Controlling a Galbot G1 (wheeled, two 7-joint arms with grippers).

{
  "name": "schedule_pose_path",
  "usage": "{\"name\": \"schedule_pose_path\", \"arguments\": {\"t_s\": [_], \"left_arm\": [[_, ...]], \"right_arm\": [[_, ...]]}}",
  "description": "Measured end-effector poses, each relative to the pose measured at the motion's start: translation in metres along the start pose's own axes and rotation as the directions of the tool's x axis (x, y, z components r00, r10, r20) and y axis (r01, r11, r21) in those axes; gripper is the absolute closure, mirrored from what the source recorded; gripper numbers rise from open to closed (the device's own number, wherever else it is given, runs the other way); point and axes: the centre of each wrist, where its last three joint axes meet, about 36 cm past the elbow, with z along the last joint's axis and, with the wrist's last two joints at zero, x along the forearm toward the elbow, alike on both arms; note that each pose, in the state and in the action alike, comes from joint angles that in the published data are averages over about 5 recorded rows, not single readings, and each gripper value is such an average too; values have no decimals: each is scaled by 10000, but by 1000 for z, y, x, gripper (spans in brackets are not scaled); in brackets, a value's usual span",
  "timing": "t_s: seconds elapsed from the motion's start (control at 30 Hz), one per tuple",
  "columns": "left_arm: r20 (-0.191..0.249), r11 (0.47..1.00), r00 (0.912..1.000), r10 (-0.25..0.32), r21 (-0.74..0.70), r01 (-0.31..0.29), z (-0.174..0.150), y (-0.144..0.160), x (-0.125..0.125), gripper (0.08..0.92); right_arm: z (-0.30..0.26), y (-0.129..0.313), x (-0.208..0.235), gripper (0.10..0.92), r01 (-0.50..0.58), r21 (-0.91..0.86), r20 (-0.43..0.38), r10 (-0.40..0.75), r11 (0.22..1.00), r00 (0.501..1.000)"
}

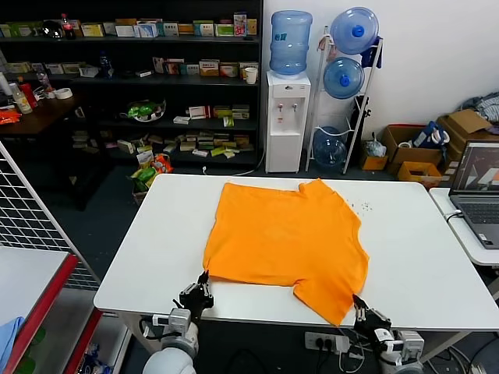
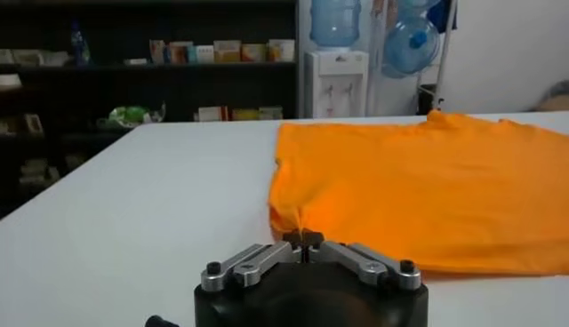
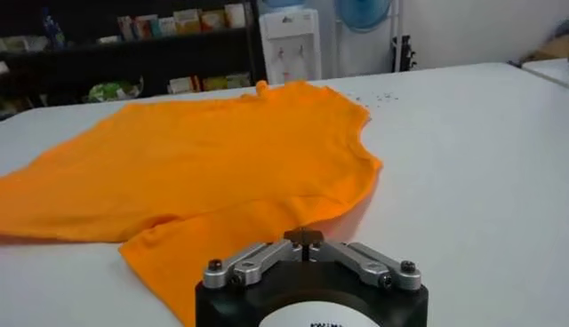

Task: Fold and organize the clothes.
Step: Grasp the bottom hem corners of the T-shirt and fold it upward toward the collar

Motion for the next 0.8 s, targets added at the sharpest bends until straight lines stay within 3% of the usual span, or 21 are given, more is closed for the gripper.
{"name": "schedule_pose_path", "arguments": {"t_s": [0.2, 0.4, 0.6, 0.8], "left_arm": [[124, 9997, 9999, 0, -246, 4, 1, 8, 24, 899], [402, 9992, 9992, 56, -392, -40, 2, 8, 36, 899], [864, 9989, 9963, 46, -476, -5, 0, 3, 32, 899], [1178, 9988, 9930, -47, -473, 103, -4, -3, 12, 899]], "right_arm": [[1, 1, 17, 898, -222, 653, 9, 222, 9976, 9998], [-3, 1, 17, 898, -276, 1022, 552, 220, 9944, 9982], [-14, -4, -1, 898, -296, 1050, 1370, 150, 9940, 9905], [-27, -14, -31, 898, -325, 1087, 2004, 101, 9935, 9797]]}}
